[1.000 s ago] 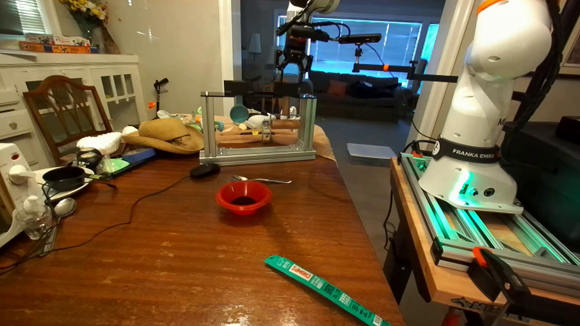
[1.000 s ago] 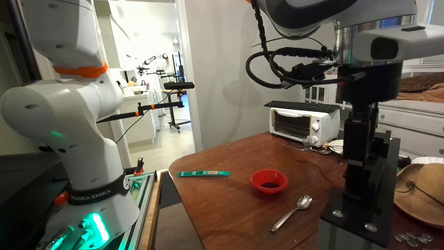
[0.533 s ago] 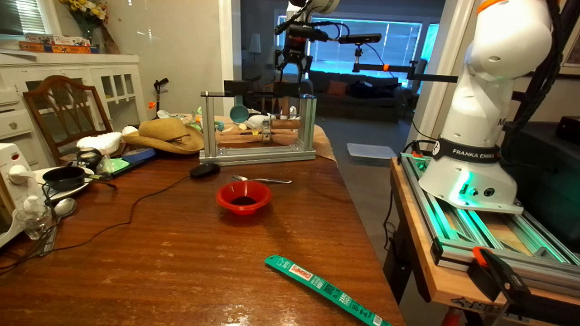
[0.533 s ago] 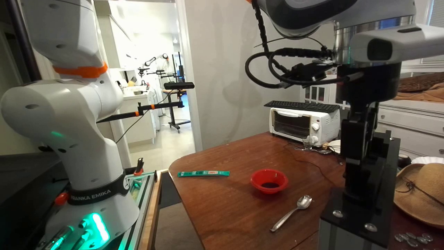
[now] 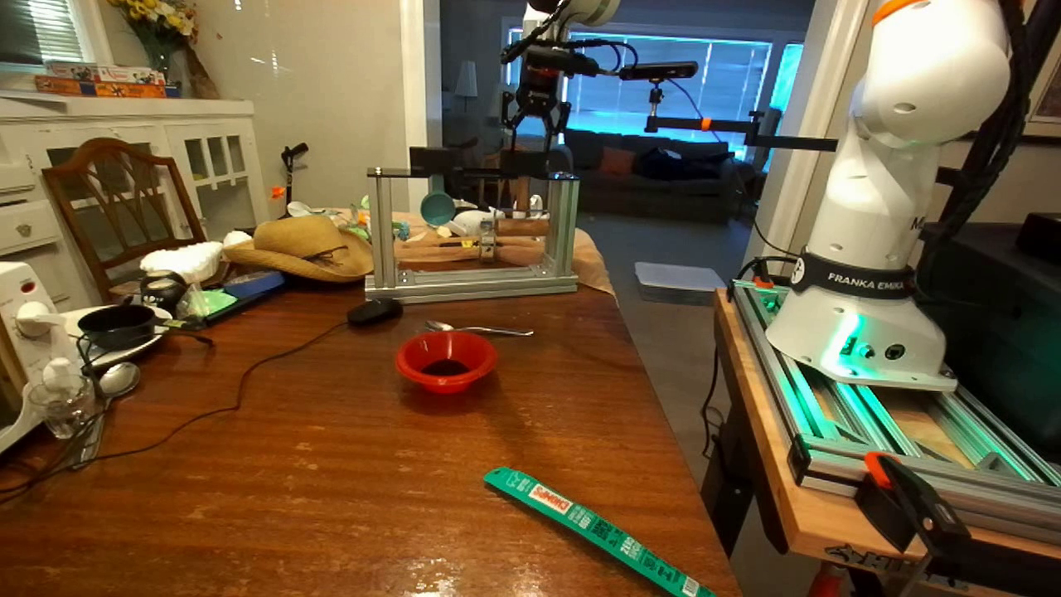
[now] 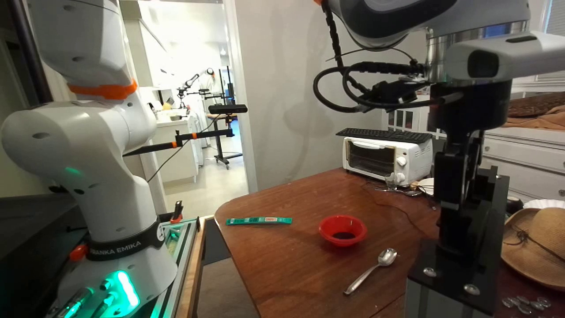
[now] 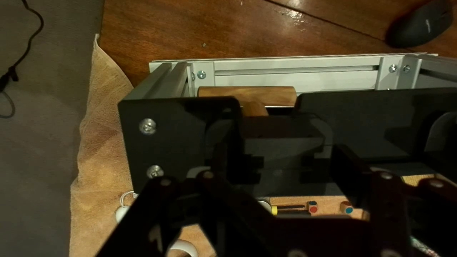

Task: Use the wooden object to roll on the green packet

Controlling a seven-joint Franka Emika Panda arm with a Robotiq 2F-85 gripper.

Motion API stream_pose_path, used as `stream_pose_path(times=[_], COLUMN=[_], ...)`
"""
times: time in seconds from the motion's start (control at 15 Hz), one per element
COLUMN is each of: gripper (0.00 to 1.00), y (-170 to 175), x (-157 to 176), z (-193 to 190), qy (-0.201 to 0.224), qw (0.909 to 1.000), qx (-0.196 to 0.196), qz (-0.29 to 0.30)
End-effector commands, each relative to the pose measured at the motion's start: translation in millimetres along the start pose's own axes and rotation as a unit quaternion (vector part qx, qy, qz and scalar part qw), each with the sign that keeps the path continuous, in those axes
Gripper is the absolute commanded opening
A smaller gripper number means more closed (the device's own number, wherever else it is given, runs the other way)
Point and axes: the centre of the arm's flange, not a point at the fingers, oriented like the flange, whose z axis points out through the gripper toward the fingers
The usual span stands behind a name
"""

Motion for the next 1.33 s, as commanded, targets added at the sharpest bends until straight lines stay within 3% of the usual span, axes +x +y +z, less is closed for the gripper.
stream_pose_path(times=[0.0, 0.47, 1.27], gripper=[0.76, 0.76, 0.63], y=[-3.1, -5.7, -6.6], x=[4.8, 11.6, 17.7], z=[2.7, 6.8, 23.5], qy=[0.006, 0.008, 0.004], qw=[0.9999, 0.9999, 0.9997], qx=[-0.005, -0.009, -0.024], qz=[0.007, 0.002, 0.002])
